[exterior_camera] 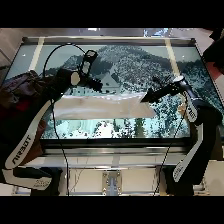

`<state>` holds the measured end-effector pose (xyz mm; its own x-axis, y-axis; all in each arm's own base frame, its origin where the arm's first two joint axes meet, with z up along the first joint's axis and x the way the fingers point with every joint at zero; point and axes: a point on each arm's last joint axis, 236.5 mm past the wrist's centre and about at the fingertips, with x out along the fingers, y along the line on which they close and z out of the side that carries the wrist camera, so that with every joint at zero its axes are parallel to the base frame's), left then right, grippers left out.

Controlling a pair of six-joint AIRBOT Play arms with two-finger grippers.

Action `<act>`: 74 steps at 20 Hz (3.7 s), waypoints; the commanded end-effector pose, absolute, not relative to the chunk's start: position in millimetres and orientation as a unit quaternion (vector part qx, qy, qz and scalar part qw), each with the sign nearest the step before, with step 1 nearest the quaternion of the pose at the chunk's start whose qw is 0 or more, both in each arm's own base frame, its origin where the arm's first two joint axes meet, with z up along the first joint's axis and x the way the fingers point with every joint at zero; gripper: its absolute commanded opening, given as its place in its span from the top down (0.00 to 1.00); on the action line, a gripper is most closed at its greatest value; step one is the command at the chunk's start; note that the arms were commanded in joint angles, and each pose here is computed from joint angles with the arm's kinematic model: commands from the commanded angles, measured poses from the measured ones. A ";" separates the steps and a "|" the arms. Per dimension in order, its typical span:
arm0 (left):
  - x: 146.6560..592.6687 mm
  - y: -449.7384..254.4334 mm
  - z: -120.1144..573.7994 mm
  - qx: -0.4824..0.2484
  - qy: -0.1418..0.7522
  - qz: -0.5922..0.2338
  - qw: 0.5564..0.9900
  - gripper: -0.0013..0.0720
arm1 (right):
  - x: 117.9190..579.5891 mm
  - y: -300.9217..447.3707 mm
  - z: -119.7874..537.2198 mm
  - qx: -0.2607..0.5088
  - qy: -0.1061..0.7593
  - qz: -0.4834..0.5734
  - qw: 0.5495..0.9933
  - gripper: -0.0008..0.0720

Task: Fold the shirts.

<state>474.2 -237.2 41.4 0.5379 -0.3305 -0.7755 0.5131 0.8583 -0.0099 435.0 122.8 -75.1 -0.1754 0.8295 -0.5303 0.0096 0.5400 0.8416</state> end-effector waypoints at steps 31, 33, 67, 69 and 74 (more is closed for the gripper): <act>423.1 47.6 207.6 0.055 0.357 -0.008 0.932 0.96 | 428.9 499.4 128.5 0.227 0.415 0.443 0.762 0.27; 418.1 55.0 202.5 0.050 0.370 -0.002 0.928 0.96 | 414.7 505.5 128.8 0.215 0.423 0.454 0.754 0.24; 435.7 30.0 173.1 -0.007 0.394 -0.048 0.918 0.96 | 398.9 407.3 -57.7 0.253 0.680 0.425 0.542 0.97; 435.7 30.1 173.1 -0.007 0.394 -0.048 0.918 0.96 | 412.3 392.7 -28.4 0.229 0.662 0.443 0.559 0.97; 435.7 30.0 173.1 -0.007 0.394 -0.048 0.918 0.96 | 459.1 237.4 23.0 0.145 0.660 0.319 0.664 0.97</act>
